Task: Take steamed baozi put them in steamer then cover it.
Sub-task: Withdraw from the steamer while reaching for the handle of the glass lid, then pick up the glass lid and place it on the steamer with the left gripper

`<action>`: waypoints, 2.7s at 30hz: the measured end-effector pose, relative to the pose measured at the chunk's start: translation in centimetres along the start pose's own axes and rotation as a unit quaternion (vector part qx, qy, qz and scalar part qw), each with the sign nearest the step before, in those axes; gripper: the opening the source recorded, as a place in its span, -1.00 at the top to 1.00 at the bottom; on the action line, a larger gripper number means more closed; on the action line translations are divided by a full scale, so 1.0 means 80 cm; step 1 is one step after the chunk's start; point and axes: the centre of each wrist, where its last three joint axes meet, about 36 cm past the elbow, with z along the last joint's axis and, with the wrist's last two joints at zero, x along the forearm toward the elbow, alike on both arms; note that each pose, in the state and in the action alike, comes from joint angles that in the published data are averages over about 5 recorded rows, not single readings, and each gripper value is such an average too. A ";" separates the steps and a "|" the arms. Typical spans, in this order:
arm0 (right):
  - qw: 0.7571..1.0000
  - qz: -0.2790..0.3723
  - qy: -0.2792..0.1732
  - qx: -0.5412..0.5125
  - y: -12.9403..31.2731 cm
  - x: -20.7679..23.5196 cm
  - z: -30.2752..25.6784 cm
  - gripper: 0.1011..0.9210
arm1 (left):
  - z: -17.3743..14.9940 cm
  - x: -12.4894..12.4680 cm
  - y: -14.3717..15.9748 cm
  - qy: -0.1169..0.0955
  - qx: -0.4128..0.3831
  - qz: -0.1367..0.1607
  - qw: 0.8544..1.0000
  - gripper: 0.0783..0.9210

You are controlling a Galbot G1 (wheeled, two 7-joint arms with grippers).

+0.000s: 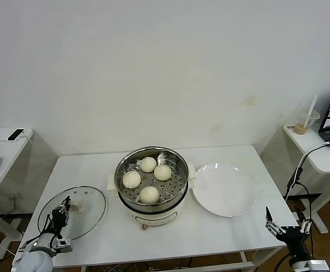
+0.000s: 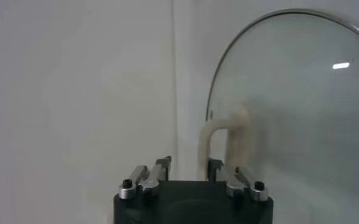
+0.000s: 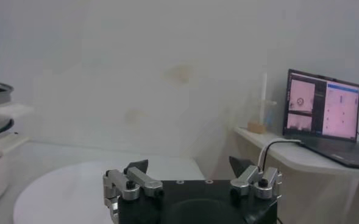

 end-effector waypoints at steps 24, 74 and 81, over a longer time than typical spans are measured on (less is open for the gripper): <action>1.000 -0.029 -0.004 0.009 0.006 -0.018 0.002 -0.76 | -0.025 0.086 0.072 0.073 -0.019 -0.100 0.992 0.89; 0.991 -0.120 0.029 0.042 0.113 -0.061 0.045 -0.76 | -0.312 0.048 0.210 -0.021 0.033 -0.139 0.990 0.89; 0.990 -0.132 0.034 0.042 0.127 -0.062 0.050 -0.76 | -0.353 0.036 0.210 -0.013 0.027 -0.135 0.990 0.89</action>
